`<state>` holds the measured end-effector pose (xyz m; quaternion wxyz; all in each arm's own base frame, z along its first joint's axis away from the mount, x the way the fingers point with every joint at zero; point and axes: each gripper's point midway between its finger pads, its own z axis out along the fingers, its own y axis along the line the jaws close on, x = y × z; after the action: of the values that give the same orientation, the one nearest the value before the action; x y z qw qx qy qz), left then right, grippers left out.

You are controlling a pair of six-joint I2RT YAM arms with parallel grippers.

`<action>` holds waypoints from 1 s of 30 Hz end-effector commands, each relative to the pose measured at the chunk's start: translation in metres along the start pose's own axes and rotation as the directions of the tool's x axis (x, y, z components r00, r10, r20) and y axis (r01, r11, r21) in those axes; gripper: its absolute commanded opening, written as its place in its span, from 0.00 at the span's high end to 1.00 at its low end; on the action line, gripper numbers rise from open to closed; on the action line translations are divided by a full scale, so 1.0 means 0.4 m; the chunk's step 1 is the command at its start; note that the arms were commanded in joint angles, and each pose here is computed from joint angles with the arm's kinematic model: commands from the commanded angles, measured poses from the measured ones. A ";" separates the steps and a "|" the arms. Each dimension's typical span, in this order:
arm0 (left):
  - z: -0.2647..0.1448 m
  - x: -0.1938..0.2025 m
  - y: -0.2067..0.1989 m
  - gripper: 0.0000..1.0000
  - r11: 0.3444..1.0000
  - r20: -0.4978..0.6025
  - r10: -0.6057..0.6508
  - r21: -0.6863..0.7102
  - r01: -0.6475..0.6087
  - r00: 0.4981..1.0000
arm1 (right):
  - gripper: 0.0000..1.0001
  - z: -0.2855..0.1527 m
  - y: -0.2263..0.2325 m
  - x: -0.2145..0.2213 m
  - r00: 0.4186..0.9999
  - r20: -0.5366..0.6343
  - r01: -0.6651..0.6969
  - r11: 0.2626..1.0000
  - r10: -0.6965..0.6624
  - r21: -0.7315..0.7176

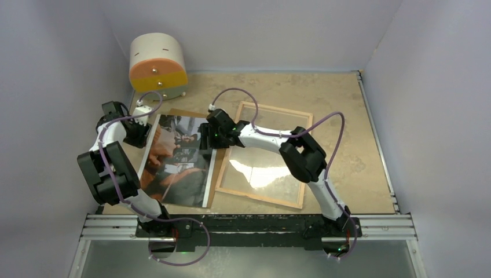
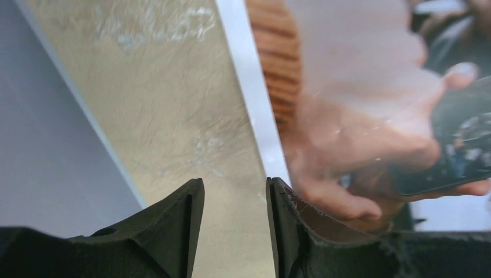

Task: Put the photo into the frame
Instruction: Move the photo frame to the center of the board, then move the photo frame item to the center of the board.

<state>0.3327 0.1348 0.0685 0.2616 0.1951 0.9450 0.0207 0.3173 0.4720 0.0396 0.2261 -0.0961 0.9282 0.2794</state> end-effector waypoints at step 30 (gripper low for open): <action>0.086 0.069 -0.130 0.62 1.000 -0.056 0.012 0.003 -0.012 0.998 | 0.32 -0.093 -0.151 0.090 0.970 -0.099 -0.228 0.973 0.224 -0.029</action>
<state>0.3194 0.1205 0.0220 0.2309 0.2070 0.9468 0.0858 0.3075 0.3926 0.0361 0.1877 -0.0207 0.9353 0.2992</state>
